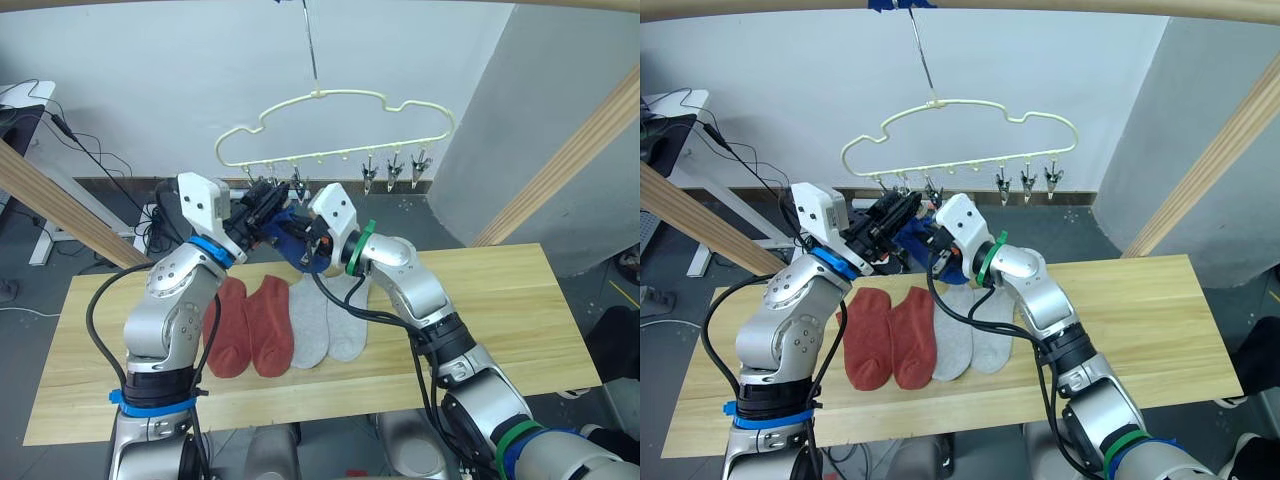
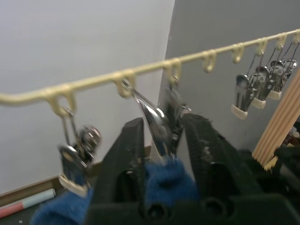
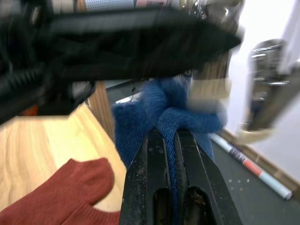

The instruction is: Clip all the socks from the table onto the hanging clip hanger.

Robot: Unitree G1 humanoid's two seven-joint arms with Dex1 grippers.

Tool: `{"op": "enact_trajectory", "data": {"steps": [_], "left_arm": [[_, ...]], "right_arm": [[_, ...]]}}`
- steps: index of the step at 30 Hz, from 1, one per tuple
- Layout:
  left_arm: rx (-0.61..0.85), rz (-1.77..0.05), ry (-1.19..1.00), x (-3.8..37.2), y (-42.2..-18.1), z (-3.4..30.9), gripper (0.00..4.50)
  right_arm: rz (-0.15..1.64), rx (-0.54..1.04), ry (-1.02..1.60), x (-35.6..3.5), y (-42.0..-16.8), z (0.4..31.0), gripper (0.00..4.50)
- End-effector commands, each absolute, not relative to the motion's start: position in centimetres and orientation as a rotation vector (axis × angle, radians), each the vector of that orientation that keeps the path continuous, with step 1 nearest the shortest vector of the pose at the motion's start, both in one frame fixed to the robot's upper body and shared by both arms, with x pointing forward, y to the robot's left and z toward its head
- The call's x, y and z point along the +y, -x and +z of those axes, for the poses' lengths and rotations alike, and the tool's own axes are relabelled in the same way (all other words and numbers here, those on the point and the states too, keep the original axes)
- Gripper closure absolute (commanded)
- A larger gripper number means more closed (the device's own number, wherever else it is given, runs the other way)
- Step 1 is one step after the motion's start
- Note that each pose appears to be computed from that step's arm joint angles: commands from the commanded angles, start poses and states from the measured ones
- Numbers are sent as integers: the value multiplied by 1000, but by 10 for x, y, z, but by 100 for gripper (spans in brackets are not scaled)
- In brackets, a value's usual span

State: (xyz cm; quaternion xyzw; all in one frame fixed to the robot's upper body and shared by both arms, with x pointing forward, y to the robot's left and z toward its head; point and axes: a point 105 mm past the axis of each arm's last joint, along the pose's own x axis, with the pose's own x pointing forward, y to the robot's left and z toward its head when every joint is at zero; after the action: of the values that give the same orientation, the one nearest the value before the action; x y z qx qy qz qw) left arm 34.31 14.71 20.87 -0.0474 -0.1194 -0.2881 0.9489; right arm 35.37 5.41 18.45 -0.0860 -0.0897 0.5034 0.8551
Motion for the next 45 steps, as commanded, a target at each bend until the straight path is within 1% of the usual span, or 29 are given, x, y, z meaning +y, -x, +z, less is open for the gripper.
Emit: {"op": "enact_trajectory", "data": {"steps": [1,2,17,18,21,23,24,33,37,42,45], "left_arm": [[-271,-605,95,150,-338,216,193],[-266,-607,93,150,-338,215,164],[-258,-580,65,158,-332,211,164],[-258,-579,63,158,-332,211,161],[-261,-577,57,158,-331,212,161],[-269,-572,51,159,-331,213,161],[-274,-570,46,160,-330,214,161],[-306,-540,-10,163,-322,214,161],[-332,-553,-76,156,-317,211,161],[-371,-534,-111,149,-313,208,161],[-394,-519,-115,144,-312,207,161]], "right_arm": [[1077,-280,159,60,-347,207,450],[1077,-281,160,61,-348,207,450],[1041,-271,205,59,-353,201,450],[1037,-269,206,59,-353,200,397],[1033,-265,218,58,-353,198,308],[1034,-265,241,57,-352,196,232],[1036,-263,258,56,-352,194,201],[1019,-237,366,23,-341,181,201],[1020,-247,409,3,-326,185,201],[1031,-258,437,-24,-303,194,201],[1029,-261,444,-37,-294,199,201]]}}
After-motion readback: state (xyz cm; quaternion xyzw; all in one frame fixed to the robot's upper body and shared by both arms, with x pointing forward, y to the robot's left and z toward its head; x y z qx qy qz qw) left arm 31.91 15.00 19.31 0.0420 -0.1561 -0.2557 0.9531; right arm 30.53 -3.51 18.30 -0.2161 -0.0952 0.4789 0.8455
